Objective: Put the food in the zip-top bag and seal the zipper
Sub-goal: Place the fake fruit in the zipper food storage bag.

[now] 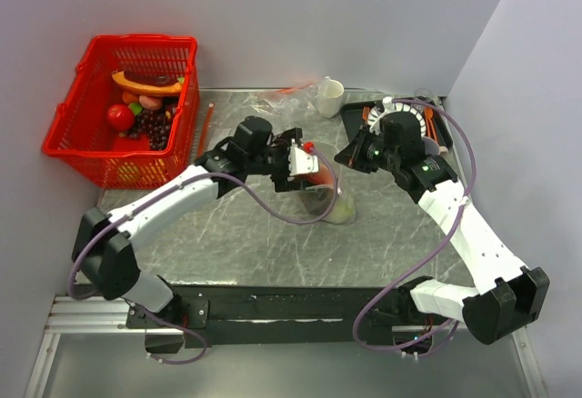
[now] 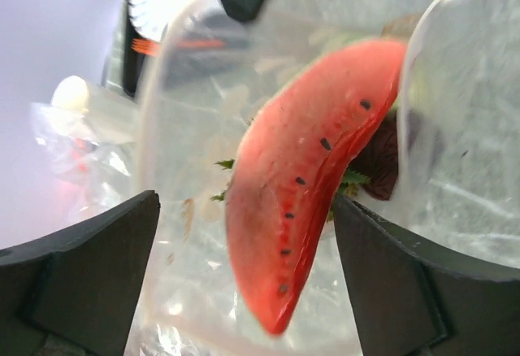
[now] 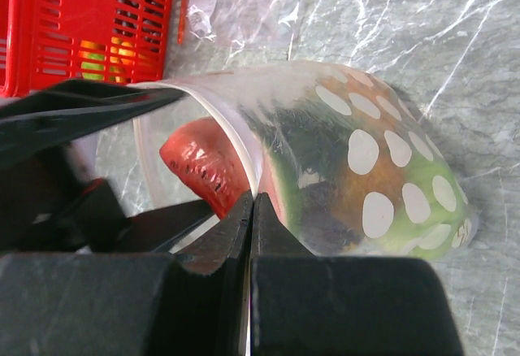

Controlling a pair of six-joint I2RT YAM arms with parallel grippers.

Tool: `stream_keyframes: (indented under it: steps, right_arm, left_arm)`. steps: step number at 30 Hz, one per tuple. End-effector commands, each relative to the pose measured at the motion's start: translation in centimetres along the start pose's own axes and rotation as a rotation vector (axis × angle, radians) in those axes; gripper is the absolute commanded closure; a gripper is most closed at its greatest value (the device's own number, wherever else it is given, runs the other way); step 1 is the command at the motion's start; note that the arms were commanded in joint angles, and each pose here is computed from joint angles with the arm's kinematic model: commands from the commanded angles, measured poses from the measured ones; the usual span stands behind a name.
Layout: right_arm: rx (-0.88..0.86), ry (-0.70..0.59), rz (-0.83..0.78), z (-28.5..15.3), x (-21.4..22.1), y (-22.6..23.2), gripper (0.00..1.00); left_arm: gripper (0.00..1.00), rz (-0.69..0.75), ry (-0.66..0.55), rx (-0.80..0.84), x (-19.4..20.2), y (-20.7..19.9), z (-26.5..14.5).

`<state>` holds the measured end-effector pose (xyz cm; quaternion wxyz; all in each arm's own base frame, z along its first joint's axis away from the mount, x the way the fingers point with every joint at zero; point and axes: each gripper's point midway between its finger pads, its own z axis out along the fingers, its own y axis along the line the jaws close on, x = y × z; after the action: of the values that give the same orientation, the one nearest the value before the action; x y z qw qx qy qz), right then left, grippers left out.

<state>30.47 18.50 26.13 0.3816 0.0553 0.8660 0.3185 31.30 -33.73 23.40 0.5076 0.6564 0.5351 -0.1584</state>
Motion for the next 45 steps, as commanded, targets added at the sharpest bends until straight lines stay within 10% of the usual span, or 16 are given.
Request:
stream_keyframes:
  steps: [1,6,12,16,20,29,45]
  right_arm:
    - [-0.027,-0.052,0.003,-0.5,-1.5,0.8,1.00]
    - [-0.023,-0.043,0.009,0.0,-1.3,0.5,1.00]
    - [-0.022,-0.037,0.012,0.5,-1.2,0.3,1.00]
    - [-0.021,-0.030,0.011,0.8,-1.1,0.2,1.00]
    - [-0.023,-0.027,0.009,0.9,-1.1,0.2,1.00]
    - [-0.016,-0.041,0.008,0.7,-1.2,0.0,1.00]
    - [-0.009,-0.043,0.006,0.7,-1.2,-0.3,1.00]
  left_arm:
    - [0.05,-0.032,-0.167,-0.077,-6.3,1.9,-4.2]
    - [0.01,-0.152,-0.258,-0.164,-9.2,2.5,-7.9]
    - [0.31,-0.709,-0.190,-0.453,-7.1,6.5,-8.9]
    - [0.18,-0.976,-0.075,-0.399,-6.1,5.6,-6.8]
    - [0.28,-1.125,-0.057,-0.304,-7.1,5.1,-4.5]
    - [0.94,-1.194,0.031,-0.282,-4.8,4.5,-1.0]
    - [0.99,-1.106,0.240,-0.426,1.2,1.6,2.2]
